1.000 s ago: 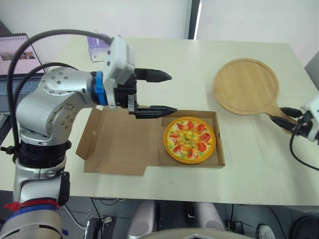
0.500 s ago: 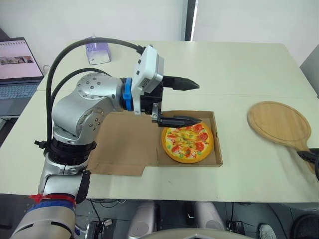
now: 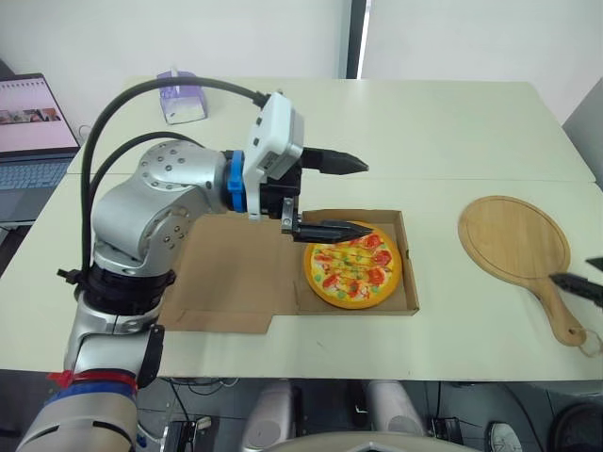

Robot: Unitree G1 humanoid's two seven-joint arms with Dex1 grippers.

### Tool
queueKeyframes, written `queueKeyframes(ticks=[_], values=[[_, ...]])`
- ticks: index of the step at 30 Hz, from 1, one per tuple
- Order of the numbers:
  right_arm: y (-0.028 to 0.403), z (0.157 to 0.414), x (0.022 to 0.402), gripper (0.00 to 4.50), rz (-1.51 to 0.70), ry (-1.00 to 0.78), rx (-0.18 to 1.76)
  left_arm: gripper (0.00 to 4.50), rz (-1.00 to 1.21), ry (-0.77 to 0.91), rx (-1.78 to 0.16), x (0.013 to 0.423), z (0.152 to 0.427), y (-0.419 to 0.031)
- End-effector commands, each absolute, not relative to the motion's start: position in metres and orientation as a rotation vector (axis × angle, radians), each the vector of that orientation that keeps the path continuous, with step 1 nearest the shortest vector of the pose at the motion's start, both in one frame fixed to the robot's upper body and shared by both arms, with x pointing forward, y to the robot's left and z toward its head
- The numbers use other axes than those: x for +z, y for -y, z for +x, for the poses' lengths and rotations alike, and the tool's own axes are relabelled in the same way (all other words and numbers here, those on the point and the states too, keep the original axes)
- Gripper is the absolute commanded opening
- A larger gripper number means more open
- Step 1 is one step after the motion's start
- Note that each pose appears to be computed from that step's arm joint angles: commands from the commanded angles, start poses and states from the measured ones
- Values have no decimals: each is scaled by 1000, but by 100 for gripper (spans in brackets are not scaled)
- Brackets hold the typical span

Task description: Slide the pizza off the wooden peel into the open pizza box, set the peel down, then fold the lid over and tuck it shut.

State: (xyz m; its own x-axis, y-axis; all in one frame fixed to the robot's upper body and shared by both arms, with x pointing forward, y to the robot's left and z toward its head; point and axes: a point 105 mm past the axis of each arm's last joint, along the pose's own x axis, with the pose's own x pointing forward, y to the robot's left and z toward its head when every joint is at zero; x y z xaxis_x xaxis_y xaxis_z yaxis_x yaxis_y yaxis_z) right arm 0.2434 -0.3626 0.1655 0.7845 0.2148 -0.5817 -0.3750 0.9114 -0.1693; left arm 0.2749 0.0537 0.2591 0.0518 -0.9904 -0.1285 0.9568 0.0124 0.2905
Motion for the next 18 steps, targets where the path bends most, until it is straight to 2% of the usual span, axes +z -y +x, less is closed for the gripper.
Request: queueKeyframes(ticks=[1,6,9,13,18], values=[[336,263,197,447,-432,-469,469,450,349,154,-1456,268,274,-65],[241,308,221,447,-458,-201,776,450,260,145,-1245,264,285,-89],[195,324,231,447,-437,-100,910,450,203,129,-1114,260,289,-104],[140,330,240,447,-432,5,1082,450,72,93,-898,249,290,-134],[95,328,243,447,-457,69,1241,450,-181,69,-733,226,266,-153]])
